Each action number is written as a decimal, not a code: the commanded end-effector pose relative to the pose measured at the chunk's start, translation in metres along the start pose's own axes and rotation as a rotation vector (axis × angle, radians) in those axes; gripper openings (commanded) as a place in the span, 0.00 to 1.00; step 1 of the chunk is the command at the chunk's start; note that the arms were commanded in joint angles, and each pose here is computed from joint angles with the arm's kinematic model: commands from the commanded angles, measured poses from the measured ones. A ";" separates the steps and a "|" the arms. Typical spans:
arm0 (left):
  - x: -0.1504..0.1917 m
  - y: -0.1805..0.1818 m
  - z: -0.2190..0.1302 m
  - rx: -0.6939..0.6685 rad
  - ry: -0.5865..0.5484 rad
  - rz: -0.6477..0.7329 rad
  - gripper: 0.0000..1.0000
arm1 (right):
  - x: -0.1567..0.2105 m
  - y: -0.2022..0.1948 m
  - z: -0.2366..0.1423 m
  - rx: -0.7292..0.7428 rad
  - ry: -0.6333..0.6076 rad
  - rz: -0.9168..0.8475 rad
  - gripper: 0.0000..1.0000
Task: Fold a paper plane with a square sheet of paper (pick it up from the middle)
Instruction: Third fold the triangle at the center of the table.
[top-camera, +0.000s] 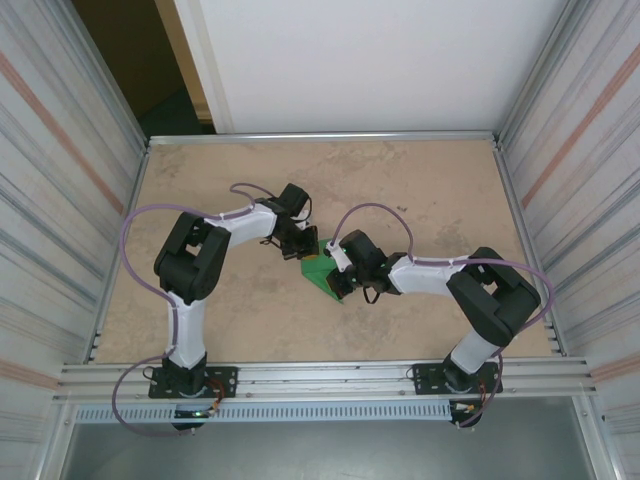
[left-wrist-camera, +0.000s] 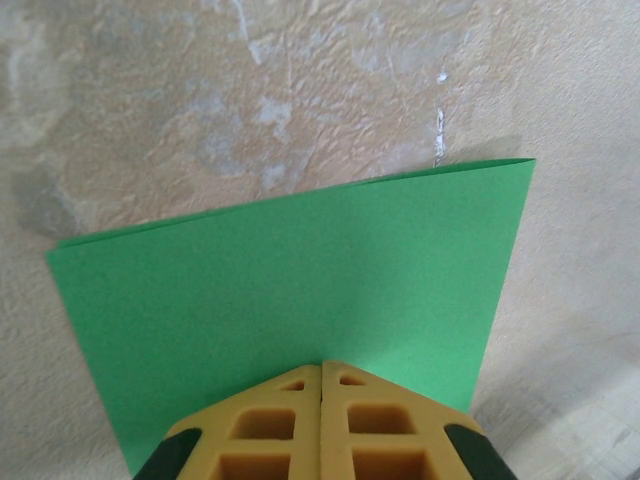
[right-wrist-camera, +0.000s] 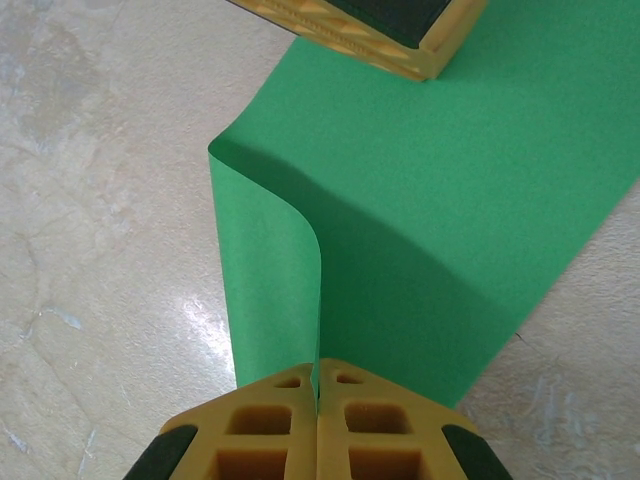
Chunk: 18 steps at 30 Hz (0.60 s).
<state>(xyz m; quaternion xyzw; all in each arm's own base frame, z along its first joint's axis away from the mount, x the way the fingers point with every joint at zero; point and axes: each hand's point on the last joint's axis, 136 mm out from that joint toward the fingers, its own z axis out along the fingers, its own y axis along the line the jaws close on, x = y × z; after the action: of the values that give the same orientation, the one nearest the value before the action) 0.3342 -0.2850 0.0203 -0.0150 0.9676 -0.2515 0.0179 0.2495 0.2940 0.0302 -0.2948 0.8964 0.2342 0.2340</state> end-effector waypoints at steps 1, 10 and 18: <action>0.012 0.008 0.012 -0.034 0.054 0.006 0.06 | -0.002 -0.005 0.003 0.026 0.010 0.033 0.00; 0.012 0.008 0.011 -0.035 0.052 0.007 0.06 | 0.001 -0.006 0.005 0.025 0.031 0.043 0.00; 0.012 0.009 0.012 -0.036 0.053 0.006 0.06 | 0.004 -0.007 0.006 0.028 0.044 0.049 0.00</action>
<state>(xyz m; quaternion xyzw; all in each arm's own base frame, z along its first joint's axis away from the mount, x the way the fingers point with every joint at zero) 0.3342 -0.2850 0.0203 -0.0150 0.9676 -0.2515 0.0179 0.2488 0.2934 0.0229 -0.2865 0.9043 0.2294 0.2181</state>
